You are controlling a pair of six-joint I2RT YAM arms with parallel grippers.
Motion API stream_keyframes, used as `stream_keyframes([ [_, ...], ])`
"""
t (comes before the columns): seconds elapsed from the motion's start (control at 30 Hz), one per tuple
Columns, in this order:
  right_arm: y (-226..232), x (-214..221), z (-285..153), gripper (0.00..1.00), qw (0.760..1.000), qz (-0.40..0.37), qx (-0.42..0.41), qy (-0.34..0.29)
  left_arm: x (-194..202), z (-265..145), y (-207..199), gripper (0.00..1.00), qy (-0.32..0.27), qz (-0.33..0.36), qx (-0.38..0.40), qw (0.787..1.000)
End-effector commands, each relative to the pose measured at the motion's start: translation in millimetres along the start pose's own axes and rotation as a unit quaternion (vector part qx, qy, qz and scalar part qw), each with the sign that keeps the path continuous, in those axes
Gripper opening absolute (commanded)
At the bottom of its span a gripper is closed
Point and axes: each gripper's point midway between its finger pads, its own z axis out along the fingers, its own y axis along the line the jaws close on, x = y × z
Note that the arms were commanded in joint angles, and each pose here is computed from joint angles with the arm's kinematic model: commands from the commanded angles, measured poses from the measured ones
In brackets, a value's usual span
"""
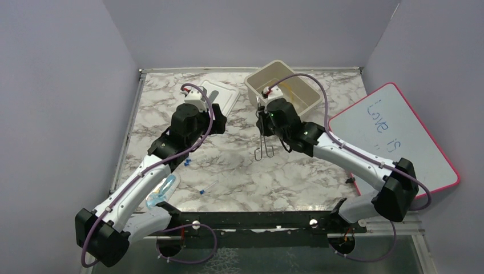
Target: Organize the chemistry lab equipment
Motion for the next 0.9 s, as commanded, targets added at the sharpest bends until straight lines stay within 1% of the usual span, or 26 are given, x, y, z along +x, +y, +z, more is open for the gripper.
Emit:
stream_keyframes([
  [0.0,-11.3,-70.0,-22.0,0.08,0.995,-0.011,0.017,-0.096,-13.1,-1.9,2.6,0.83,-0.028,-0.009,-0.007,1.000],
  [0.27,-56.0,-165.4,-46.8,0.09,0.977,-0.022,0.055,-0.205,-11.7,-1.0,2.1,0.83,-0.025,-0.010,-0.006,1.000],
  [0.43,-101.6,-205.7,-45.6,0.09,0.965,-0.023,0.081,-0.247,-11.3,-1.0,2.8,0.83,-0.025,-0.010,-0.008,1.000],
  [0.5,-126.1,-214.7,-37.5,0.09,0.960,-0.042,0.109,-0.253,-11.4,-1.4,2.9,0.83,-0.025,-0.010,-0.008,1.000],
  [0.57,-144.5,-216.7,-20.4,0.09,0.962,-0.056,0.120,-0.238,-11.4,-1.1,2.6,0.83,-0.024,-0.010,-0.007,1.000],
  [0.63,-152.5,-212.0,3.0,0.09,0.967,-0.079,0.114,-0.214,-10.4,-0.5,2.6,0.83,-0.022,-0.010,-0.007,1.000],
  [0.7,-153.2,-201.6,27.7,0.08,0.973,-0.107,0.087,-0.186,-9.9,-0.4,2.9,0.83,-0.021,-0.010,-0.008,1.000],
  [0.77,-147.8,-189.1,49.2,0.08,0.977,-0.133,0.041,-0.159,-10.1,-0.9,3.3,0.83,-0.022,-0.010,-0.009,1.000],
  [0.87,-146.2,-169.3,76.0,0.08,0.980,-0.155,-0.004,-0.122,-9.2,0.3,3.6,0.83,-0.021,-0.010,-0.009,1.000],
])
